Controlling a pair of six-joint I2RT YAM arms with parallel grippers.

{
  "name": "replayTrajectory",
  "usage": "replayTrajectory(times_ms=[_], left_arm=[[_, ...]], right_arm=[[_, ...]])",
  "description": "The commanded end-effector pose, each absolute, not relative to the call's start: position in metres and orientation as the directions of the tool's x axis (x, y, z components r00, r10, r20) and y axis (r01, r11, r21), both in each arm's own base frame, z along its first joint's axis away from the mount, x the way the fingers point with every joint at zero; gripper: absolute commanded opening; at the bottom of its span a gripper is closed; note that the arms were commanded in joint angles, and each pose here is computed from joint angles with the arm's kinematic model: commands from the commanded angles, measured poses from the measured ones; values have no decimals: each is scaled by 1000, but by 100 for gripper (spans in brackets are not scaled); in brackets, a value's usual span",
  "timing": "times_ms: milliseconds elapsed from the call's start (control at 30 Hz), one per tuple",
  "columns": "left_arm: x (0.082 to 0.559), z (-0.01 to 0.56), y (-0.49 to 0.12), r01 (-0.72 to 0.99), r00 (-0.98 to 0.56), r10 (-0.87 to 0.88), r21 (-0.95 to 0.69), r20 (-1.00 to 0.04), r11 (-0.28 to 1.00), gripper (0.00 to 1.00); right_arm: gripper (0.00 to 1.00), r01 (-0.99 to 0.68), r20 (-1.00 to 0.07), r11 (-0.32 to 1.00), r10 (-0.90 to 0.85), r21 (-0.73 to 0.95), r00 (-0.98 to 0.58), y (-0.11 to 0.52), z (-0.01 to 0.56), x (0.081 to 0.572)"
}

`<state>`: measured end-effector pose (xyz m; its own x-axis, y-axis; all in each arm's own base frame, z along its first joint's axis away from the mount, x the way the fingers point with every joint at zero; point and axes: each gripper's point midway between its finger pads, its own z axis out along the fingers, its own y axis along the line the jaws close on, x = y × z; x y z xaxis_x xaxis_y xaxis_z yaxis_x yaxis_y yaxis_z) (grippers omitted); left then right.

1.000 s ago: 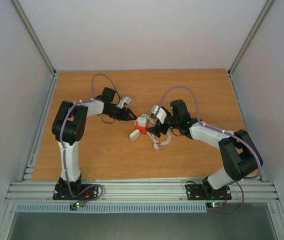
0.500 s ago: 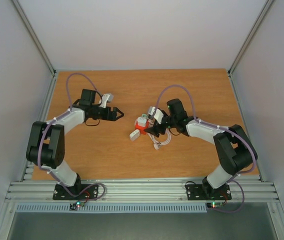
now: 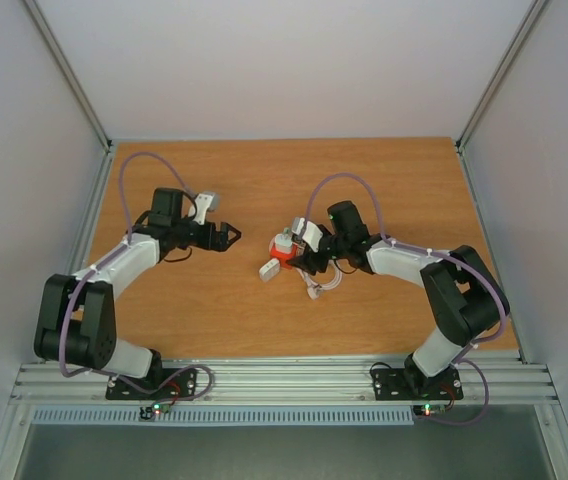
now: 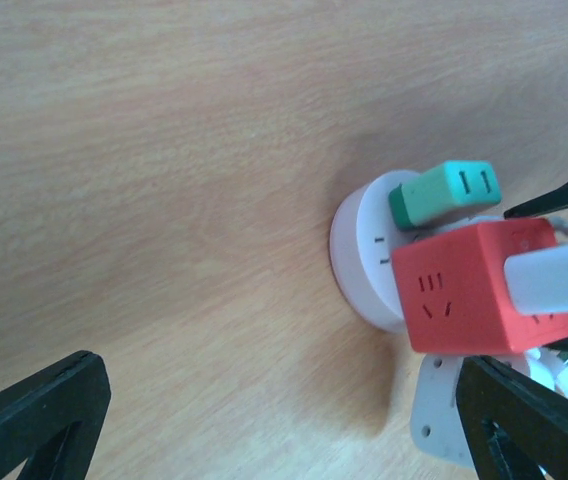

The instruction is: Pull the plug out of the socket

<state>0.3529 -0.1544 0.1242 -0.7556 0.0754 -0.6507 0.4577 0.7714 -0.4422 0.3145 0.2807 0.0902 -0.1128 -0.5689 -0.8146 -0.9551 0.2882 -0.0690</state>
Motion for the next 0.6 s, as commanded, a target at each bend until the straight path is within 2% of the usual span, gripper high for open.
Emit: replayTrajectory(times_ms=[0,267,567], left_arm=[[351,129,-149,502,-699,114,-372,-706,781,96],[339,128,-147,573,-649,202,-297,-734,764,96],[309,122,-171,766,-493,356,-201,-794,611,93]], right_arm=[[67,-948,-815,305,-571,-93,-104,284,86,320],[49,-929,-813,363,-561,-70,-158,283,83,326],[43,-851,-813,525,-508,-30,-285,272,82,347]])
